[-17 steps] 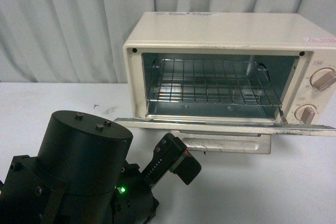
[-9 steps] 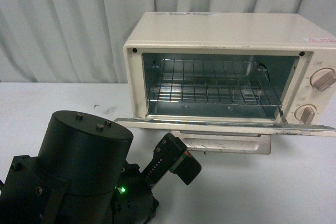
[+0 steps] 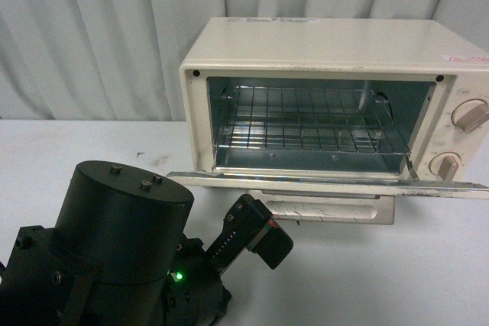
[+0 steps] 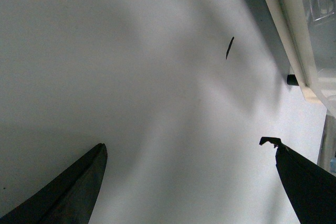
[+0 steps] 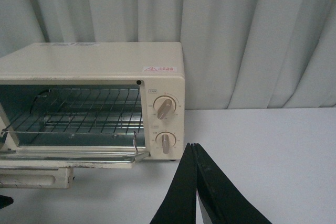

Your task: Open oven

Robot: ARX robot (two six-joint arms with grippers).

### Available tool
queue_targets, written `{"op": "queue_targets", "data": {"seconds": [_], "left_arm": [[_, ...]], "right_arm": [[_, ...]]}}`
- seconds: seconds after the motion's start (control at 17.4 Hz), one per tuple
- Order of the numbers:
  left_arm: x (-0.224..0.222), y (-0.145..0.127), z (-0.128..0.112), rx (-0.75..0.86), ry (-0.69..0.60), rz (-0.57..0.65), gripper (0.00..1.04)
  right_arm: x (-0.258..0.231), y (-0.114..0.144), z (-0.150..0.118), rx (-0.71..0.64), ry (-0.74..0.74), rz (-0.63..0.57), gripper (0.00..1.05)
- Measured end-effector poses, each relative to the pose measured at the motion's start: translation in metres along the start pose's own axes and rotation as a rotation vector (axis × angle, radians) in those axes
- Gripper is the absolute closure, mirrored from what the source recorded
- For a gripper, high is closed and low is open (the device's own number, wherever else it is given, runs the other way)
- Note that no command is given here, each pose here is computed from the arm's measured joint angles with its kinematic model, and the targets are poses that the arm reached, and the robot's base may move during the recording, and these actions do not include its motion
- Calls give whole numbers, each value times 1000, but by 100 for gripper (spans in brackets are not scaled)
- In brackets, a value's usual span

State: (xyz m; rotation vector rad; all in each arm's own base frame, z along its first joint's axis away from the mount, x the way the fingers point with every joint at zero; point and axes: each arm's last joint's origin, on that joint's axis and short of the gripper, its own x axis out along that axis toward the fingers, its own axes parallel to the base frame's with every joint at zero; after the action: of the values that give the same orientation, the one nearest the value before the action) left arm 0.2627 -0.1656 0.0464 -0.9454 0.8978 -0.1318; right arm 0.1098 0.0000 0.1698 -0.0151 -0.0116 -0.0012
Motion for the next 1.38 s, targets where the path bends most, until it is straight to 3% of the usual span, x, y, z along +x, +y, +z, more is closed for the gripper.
{"op": "queue_targets", "data": {"seconds": [0.46, 0.52, 0.98, 1.32, 1.38], "left_arm": [[0, 0, 0, 0, 2, 0, 7], [0, 0, 0, 0, 2, 0, 7], [0, 0, 0, 0, 2, 0, 7], [0, 0, 0, 0, 2, 0, 7], [-1, 0, -3, -18, -68, -26, 7]], "right_arm": [[-13, 0, -3, 0, 7, 0, 103], [-13, 0, -3, 0, 7, 1, 97], [-13, 0, -3, 0, 7, 0, 8], [-13, 0, -3, 0, 7, 0, 6], [-13, 0, -3, 0, 7, 1, 6]]}}
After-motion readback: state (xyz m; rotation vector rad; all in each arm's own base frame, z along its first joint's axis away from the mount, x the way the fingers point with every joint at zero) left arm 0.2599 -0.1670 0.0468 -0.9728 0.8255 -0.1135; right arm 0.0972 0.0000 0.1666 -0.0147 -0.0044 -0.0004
